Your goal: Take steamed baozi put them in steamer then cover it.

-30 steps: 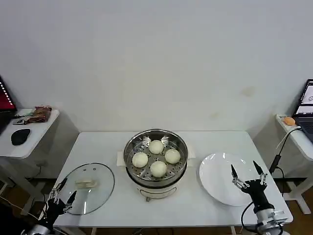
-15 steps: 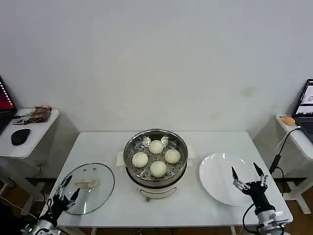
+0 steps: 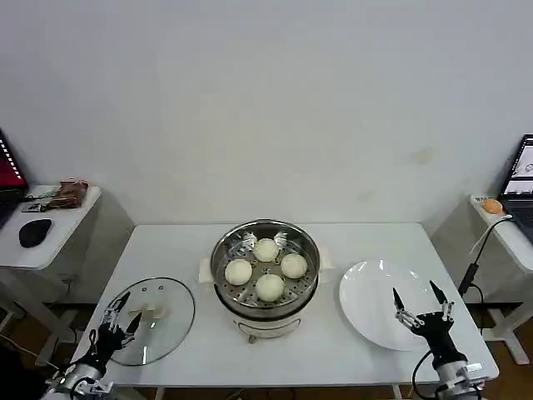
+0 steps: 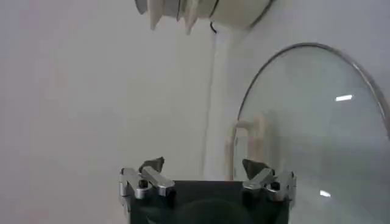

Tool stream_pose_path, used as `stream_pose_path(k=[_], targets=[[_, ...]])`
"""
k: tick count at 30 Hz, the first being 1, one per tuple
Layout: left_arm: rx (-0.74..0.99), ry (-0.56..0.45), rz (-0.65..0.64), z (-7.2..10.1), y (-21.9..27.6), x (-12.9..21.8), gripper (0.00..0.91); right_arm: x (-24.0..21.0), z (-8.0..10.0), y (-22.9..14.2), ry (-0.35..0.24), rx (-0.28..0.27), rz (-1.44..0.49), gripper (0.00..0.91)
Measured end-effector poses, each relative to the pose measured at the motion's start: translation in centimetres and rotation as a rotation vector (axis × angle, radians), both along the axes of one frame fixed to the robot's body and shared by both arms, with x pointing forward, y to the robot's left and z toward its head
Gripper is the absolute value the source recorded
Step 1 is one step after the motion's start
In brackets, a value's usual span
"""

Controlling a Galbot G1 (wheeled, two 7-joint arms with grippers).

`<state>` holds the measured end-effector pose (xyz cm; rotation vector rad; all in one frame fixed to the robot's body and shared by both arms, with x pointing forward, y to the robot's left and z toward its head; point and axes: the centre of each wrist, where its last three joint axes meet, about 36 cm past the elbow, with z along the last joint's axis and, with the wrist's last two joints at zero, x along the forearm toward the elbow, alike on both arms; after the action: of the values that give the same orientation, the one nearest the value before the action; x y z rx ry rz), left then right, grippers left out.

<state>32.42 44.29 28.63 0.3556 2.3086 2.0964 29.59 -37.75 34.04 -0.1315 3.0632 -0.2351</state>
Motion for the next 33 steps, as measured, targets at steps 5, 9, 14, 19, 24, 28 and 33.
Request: stream_pose_path(k=[5,9,14,19,24,28,33], targets=[[0.002,-0.005,-0.002,-0.2,-0.4,0.9,0.705,-0.1,-0.3,-0.1,0.003,-0.006,0.001,0.907],[0.007,-0.007,-0.005,-0.2,-0.6,1.7,0.675,-0.1,-0.3,-0.1,0.001,-0.007,0.002,0.907],[0.012,-0.008,-0.012,-0.4,-1.0,2.5,0.645,-0.1,-0.1,-0.1,-0.005,-0.008,0.002,0.907],[0.011,-0.011,-0.013,-0.7,-1.2,3.3,0.635,-0.4,-0.2,-0.1,-0.006,-0.010,-0.002,0.907],[0.013,-0.010,-0.018,-1.2,-1.5,4.1,0.635,-0.6,-0.3,-0.1,-0.006,-0.013,-0.002,0.907],[0.014,-0.010,-0.019,-1.6,-1.7,4.6,0.625,-0.7,-0.3,-0.1,-0.007,-0.014,-0.002,0.907],[0.017,-0.006,-0.017,-2.0,-1.8,5.2,0.534,-0.9,-0.5,0.0,-0.004,-0.015,-0.002,0.907]])
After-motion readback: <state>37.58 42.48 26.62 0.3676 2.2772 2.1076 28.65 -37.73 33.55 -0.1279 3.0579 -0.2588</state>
